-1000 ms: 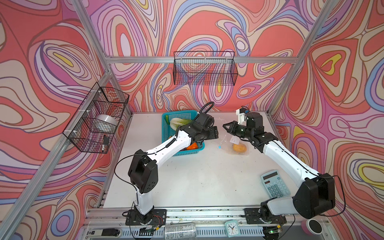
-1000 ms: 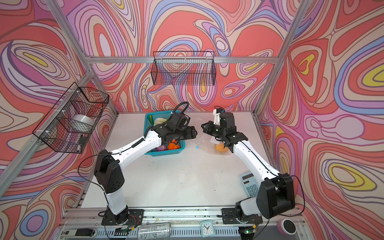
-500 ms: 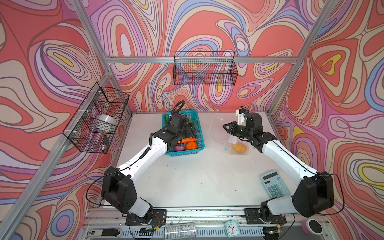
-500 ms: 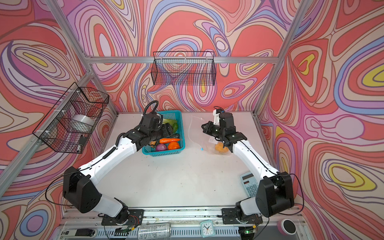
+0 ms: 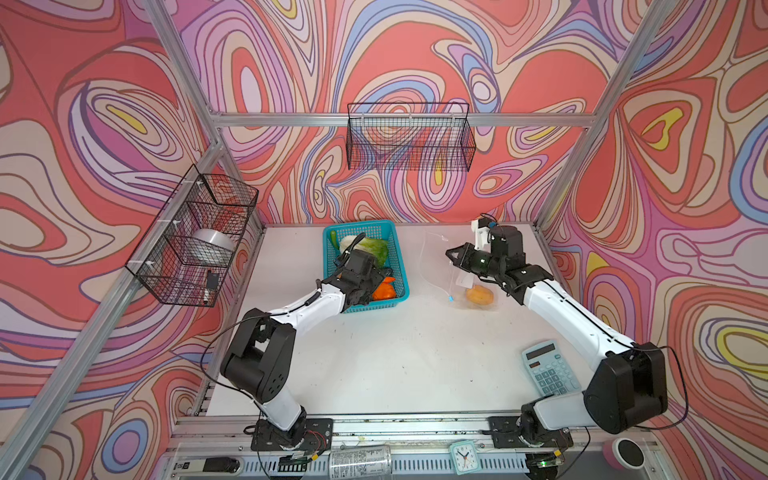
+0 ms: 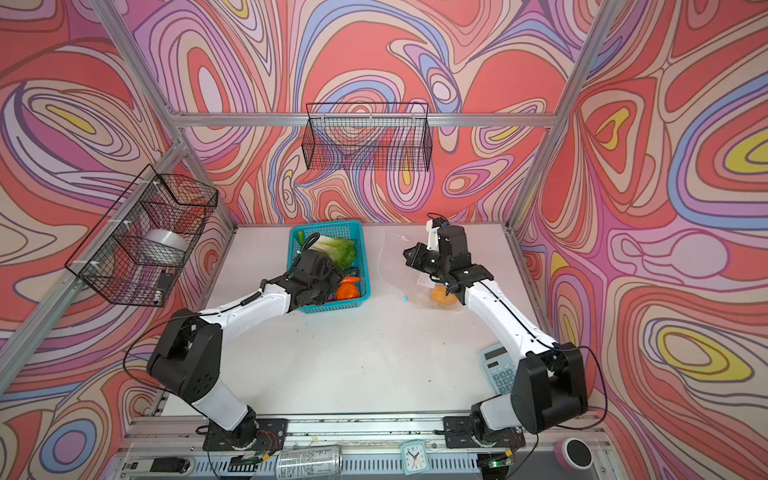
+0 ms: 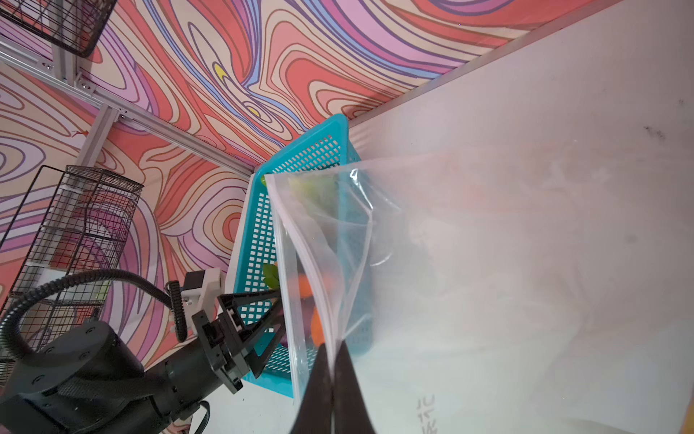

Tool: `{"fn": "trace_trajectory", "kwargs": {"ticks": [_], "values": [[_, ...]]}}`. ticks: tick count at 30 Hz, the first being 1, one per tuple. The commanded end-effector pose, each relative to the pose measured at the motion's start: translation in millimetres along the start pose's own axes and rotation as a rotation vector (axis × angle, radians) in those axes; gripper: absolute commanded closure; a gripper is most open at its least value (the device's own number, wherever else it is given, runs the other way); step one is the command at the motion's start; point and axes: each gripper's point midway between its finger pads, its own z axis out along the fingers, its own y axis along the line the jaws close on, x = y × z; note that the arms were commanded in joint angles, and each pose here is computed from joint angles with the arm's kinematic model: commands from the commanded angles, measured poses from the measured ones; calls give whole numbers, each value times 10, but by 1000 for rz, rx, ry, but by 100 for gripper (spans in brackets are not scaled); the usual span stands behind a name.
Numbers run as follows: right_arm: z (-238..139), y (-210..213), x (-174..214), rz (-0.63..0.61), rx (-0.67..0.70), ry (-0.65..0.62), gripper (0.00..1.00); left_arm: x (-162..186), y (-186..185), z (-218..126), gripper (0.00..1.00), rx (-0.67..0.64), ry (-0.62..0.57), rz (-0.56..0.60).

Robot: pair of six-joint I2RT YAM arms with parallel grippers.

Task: Place the food in the zip-top bag and seal the zipper
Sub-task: 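Move the left gripper back to the basket and grasp the orange carrot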

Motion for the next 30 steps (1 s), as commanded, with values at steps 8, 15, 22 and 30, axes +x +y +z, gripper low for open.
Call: {"fn": "trace_trajectory", "kwargs": {"ticks": [8,15,22,30], "values": [[-179,-46,5,-75,53,-38,100,-72,138,344,29,-87,-143,-269],[-156,-50,8,-77,53,-30,100,-178,199,478,32,-135,-216,-236],[-190,-53,4,-75,59,-38,100,-234,289,606,37,-186,-250,-203],[-218,-34,-12,-81,61,-42,100,-216,271,755,39,-170,-227,-147]]}}
